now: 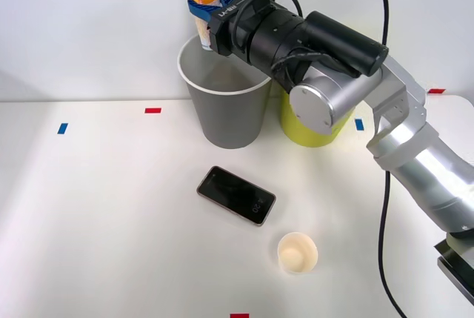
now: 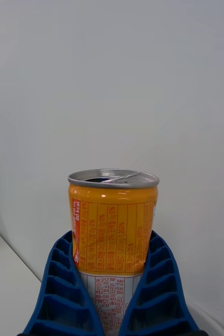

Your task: Put cans in the gray bin, plastic bottles in the light green bin

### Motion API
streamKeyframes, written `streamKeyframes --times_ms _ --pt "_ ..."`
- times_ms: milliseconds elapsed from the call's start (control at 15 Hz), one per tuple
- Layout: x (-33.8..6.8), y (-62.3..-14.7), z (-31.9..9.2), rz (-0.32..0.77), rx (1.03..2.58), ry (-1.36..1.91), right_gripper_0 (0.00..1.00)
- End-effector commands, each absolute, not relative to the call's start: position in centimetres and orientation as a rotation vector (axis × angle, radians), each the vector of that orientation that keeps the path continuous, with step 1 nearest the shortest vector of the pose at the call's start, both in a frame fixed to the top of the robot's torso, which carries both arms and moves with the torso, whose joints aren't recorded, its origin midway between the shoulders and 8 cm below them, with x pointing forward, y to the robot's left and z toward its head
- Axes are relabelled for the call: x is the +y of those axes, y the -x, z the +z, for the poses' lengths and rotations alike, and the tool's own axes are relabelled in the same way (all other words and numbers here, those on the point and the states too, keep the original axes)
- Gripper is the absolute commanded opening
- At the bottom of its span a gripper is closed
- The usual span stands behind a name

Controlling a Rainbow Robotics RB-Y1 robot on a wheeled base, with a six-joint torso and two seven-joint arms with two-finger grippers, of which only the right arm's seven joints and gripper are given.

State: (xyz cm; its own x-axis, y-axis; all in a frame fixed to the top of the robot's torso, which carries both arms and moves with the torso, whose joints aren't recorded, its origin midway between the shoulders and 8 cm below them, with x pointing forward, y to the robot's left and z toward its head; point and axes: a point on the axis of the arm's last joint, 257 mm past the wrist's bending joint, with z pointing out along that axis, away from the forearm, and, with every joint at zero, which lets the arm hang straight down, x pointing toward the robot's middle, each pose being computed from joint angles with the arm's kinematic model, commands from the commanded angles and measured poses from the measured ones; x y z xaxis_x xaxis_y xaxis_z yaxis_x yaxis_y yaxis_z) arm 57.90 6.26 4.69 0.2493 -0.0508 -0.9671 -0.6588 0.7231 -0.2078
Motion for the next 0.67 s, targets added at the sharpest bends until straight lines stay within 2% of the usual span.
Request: streamKeyframes --times_ms 67,200,267,333,400,467,667 --pt "6.2 -60.3 4.3 0.390 1.290 0.681 0.00" --pt "5.6 -60.7 4.3 0.375 1.293 0.679 0.00" --pt "5.5 -60.7 4.3 0.381 1.295 0.675 0.17" --pt "5.1 -60.9 4.5 0.379 1.292 0.670 0.47" --pt "4.9 -61.0 4.5 0.379 1.293 0.668 0.97" --pt "4.7 -61.0 4.5 0.380 1.296 0.665 1.00" --pt "4.2 -60.9 4.5 0.390 1.302 0.665 1.00"
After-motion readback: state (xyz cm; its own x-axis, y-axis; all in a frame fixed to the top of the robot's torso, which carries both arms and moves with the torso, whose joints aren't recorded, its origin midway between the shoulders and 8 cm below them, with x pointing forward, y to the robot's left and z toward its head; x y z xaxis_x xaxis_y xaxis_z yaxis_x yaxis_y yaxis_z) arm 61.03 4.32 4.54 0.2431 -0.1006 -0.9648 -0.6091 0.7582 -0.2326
